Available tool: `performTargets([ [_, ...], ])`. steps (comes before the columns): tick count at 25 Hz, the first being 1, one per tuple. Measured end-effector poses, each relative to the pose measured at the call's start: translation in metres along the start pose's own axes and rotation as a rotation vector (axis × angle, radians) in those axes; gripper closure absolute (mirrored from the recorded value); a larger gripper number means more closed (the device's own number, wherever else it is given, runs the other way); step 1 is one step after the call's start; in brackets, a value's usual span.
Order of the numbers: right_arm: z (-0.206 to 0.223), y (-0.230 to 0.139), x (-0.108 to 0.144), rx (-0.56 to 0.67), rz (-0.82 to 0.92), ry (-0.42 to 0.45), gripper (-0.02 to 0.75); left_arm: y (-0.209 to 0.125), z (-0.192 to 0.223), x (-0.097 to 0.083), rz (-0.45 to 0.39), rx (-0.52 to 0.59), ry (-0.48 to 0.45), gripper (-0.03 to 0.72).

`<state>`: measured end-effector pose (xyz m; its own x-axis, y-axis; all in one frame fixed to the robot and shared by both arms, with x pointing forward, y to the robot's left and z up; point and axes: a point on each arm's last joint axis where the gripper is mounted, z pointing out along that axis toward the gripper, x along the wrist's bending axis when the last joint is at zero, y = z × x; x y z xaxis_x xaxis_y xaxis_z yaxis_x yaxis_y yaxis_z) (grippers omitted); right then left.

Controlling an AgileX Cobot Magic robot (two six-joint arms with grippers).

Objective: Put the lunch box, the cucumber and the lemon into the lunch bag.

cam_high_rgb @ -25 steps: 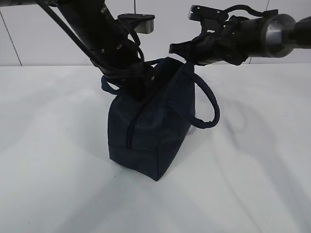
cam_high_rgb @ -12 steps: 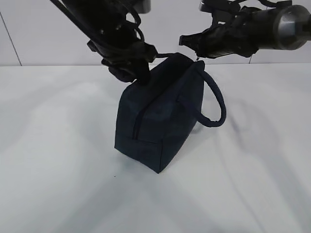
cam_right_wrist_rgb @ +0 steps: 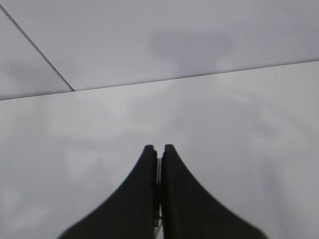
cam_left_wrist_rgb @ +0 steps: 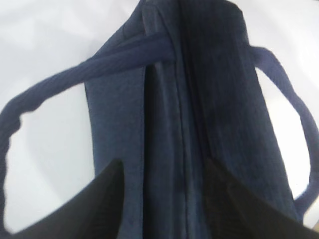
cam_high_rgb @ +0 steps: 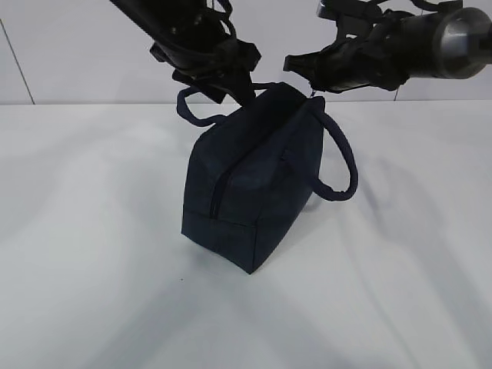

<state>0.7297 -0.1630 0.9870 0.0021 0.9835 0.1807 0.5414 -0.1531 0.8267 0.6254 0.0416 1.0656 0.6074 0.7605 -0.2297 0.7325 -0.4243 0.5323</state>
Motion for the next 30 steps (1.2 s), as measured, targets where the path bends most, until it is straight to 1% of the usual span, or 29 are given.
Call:
performTargets([
  [14, 0.000, 0.000, 0.001, -0.002, 0.009, 0.007, 0.731, 0.023, 0.062, 0.013, -0.005, -0.002, -0.055, 0.323],
  [16, 0.000, 0.000, 0.001, -0.002, 0.009, 0.007, 0.731, 0.023, 0.067, 0.014, -0.003, -0.001, -0.055, 0.372],
  [17, 0.000, 0.000, 0.001, -0.002, 0.009, 0.007, 0.731, 0.023, 0.068, 0.015, -0.002, 0.002, -0.053, 0.415],
  [18, 0.000, 0.000, 0.001, -0.002, 0.009, 0.007, 0.731, 0.023, 0.069, 0.015, 0.002, 0.002, -0.051, 0.484],
  [19, 0.000, 0.000, 0.001, -0.002, 0.009, 0.007, 0.731, 0.023, 0.069, 0.015, 0.008, 0.002, -0.050, 0.579],
  [21, 0.000, 0.000, 0.001, -0.002, 0.009, 0.007, 0.731, 0.023, 0.069, 0.015, 0.022, 0.004, -0.049, 0.666],
  [23, 0.000, 0.000, 0.001, -0.002, 0.009, 0.007, 0.731, 0.023, 0.069, 0.015, 0.029, 0.009, -0.050, 0.692],
  [26, 0.000, 0.000, 0.001, -0.003, 0.006, 0.007, 0.731, 0.022, 0.069, 0.015, 0.031, 0.019, -0.052, 0.696],
  [30, 0.003, -0.002, 0.000, 0.004, -0.010, -0.003, 0.731, 0.024, 0.058, 0.011, 0.038, 0.014, -0.055, 0.696],
])
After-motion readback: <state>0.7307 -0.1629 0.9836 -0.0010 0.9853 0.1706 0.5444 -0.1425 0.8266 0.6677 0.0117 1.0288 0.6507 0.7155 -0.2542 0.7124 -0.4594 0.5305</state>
